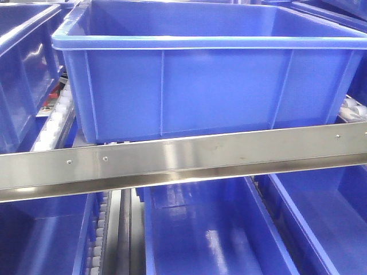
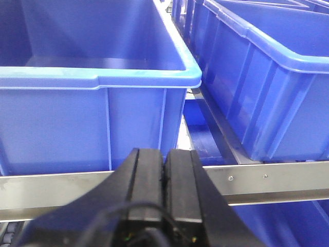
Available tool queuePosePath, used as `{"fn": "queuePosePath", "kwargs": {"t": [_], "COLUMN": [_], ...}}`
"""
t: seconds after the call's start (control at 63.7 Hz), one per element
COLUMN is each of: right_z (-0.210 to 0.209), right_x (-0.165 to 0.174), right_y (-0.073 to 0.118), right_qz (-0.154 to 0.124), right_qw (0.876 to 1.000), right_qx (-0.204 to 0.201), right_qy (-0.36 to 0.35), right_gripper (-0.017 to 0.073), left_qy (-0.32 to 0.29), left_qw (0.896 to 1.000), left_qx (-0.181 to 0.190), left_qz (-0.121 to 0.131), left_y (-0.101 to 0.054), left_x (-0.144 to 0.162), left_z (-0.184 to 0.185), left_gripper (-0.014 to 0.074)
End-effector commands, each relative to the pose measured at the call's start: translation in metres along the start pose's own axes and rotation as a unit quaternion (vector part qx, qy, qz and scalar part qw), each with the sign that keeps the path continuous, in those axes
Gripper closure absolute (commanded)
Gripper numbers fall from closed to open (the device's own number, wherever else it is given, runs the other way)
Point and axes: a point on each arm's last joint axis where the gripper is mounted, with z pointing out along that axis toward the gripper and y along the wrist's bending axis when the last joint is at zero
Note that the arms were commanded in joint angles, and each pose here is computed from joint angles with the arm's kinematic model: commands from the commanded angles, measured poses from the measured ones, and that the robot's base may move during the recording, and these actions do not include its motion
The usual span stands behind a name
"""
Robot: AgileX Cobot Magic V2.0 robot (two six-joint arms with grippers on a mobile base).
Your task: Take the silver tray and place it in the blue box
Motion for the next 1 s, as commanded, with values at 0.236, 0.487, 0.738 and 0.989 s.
{"fn": "queuePosePath", "kwargs": {"t": [0.236,0.487,0.738,0.989], "right_z": [0.002,0.002,0.002,0.002], "right_x": [0.049,0.047,0.047,0.047], "right_y": [-0.003,-0.002,-0.002,-0.002], "right_qz": [-0.004,-0.004,-0.004,-0.004], "right_qw": [0.997,0.996,0.996,0.996], "right_qx": [0.009,0.009,0.009,0.009], "right_qy": [-0.076,-0.085,-0.085,-0.085], "right_gripper": [0.0508,0.0508,0.0508,0.0508], "left_qy": [-0.052,-0.052,-0.052,-0.052], "left_qw": [0.999,0.999,0.999,0.999], "left_qx": [-0.001,-0.001,-0.001,-0.001], "left_qz": [-0.003,-0.003,-0.003,-0.003], "left_y": [0.000,0.000,0.000,0.000], "left_x": [-0.009,-0.009,-0.009,-0.009], "left_z": [-0.002,-0.002,-0.002,-0.002], "left_gripper": [0.0689,0.0690,0.0690,0.0690]}}
